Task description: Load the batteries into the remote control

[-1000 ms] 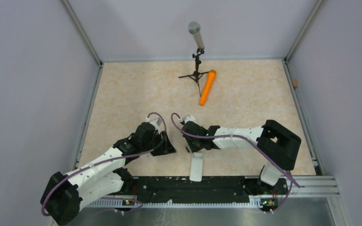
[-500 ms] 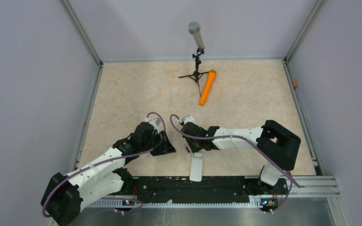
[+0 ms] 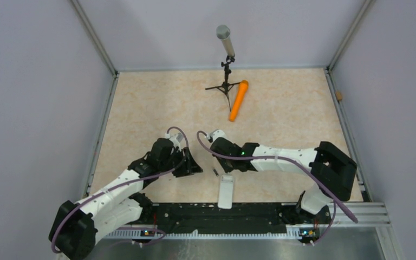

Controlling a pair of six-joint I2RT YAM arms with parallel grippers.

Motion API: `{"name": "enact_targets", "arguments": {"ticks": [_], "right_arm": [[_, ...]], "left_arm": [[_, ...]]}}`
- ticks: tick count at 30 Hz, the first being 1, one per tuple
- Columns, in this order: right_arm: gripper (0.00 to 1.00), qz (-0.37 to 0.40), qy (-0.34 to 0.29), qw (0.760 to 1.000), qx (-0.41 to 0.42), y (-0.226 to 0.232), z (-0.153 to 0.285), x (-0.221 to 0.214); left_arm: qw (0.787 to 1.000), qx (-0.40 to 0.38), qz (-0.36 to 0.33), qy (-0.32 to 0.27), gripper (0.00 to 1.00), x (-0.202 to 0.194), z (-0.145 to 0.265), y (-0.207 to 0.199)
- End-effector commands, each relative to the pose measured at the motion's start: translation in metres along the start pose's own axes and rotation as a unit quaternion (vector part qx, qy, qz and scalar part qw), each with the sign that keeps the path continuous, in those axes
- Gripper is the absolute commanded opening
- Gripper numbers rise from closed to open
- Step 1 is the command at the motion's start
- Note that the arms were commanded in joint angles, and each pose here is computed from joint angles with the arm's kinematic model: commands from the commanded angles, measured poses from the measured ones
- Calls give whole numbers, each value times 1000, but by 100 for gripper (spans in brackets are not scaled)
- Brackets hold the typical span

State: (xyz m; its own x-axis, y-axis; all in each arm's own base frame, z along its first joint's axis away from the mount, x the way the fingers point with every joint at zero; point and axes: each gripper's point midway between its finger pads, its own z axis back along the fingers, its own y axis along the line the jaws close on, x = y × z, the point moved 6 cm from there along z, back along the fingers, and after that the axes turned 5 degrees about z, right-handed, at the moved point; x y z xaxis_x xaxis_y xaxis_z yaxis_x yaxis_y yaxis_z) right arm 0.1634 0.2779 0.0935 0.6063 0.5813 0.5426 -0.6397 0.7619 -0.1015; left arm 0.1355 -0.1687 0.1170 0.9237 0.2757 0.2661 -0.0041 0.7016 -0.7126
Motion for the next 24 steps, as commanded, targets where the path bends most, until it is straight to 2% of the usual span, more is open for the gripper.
{"name": "enact_targets", "arguments": {"ticks": [1, 10, 19, 24], "right_arm": [[0, 12, -70, 997, 20, -5, 43, 30], [0, 64, -129, 982, 126, -1, 88, 25], [0, 129, -149, 959, 202, 4, 111, 11], [0, 171, -177, 942, 229, 10, 119, 8]], "left_arm": [[998, -59, -6, 1, 53, 8, 1, -19], [988, -148, -6, 31, 54, 9, 8, -43], [970, -234, -19, 58, 53, 7, 25, -68], [960, -268, -22, 74, 47, 5, 31, -77]]}}
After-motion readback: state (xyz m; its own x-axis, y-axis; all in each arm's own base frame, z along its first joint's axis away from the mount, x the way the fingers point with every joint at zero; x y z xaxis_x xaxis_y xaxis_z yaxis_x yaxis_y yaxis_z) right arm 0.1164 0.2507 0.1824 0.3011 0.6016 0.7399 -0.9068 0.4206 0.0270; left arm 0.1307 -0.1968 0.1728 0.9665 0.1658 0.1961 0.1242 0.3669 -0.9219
